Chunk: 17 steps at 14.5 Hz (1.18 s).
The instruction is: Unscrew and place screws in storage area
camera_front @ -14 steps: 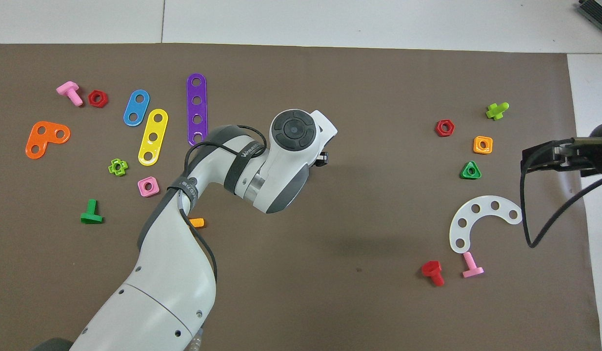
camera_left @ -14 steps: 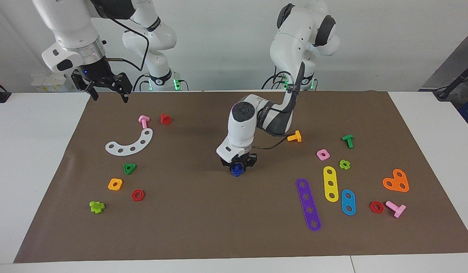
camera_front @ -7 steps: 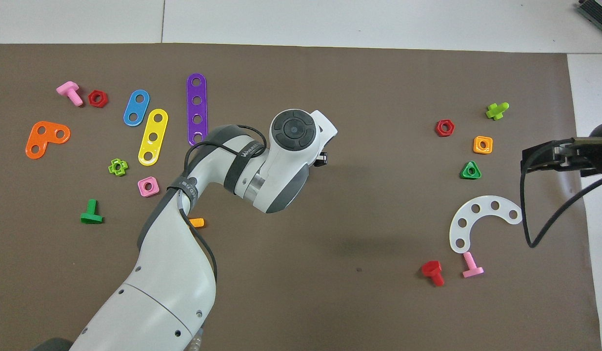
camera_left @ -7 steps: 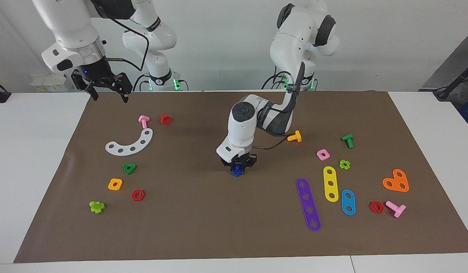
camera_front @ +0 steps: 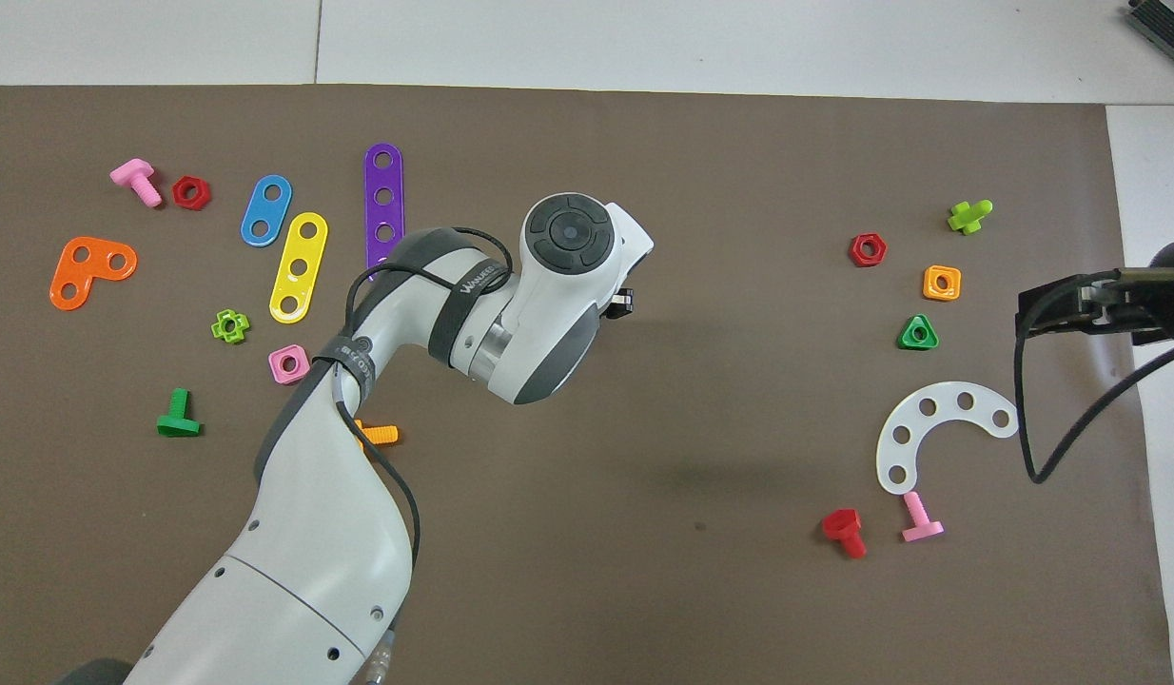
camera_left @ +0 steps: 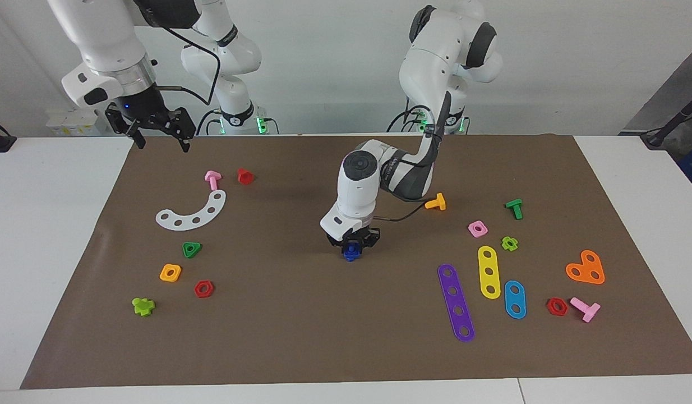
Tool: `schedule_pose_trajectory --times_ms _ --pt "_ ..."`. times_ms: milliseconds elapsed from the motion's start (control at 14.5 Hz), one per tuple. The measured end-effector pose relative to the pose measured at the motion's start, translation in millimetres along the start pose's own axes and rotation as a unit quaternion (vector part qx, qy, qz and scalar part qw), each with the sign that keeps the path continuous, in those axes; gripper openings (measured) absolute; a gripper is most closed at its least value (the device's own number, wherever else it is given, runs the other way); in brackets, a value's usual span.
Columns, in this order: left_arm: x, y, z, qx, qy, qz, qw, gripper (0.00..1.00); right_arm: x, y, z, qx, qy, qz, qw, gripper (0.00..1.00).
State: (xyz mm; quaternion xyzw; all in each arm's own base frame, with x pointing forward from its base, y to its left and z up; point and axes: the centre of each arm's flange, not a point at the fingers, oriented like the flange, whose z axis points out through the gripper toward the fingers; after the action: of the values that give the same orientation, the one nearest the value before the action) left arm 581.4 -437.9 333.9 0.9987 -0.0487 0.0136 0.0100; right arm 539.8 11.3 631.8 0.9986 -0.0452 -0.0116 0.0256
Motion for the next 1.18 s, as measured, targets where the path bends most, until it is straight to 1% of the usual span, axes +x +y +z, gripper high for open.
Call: schedule_pose_trajectory --times_ms 207,346,553,691,830,968,1037,1176 --pt "8 -6 -20 0.005 -0.007 -0.007 1.0 0.48 0 0 0 0.0 0.0 0.0 1.0 1.0" --pt "20 -28 -34 0.012 -0.021 -0.023 0.999 0.48 0 0 0 0.0 0.0 0.0 1.0 1.0" --pt "49 -94 -59 0.012 -0.026 -0.031 0.999 0.48 0 0 0 0.0 0.0 0.0 1.0 1.0" --pt "63 -154 -72 0.012 -0.042 -0.014 0.999 0.48 0 0 0 0.0 0.0 0.0 1.0 1.0" --pt "65 -210 -67 0.012 -0.066 0.01 0.998 0.48 0 0 0 0.0 0.0 0.0 1.0 1.0" --pt "56 -248 -47 0.011 -0.093 0.025 0.995 0.48 0 0 0 0.0 0.0 0.0 1.0 1.0" --pt "50 -258 -36 0.01 -0.098 0.031 0.995 0.48 0 0 0 0.0 0.0 0.0 1.0 1.0" --pt "37 -262 -14 0.007 -0.09 0.035 0.995 0.48 0 0 0 0.0 0.0 0.0 1.0 1.0"
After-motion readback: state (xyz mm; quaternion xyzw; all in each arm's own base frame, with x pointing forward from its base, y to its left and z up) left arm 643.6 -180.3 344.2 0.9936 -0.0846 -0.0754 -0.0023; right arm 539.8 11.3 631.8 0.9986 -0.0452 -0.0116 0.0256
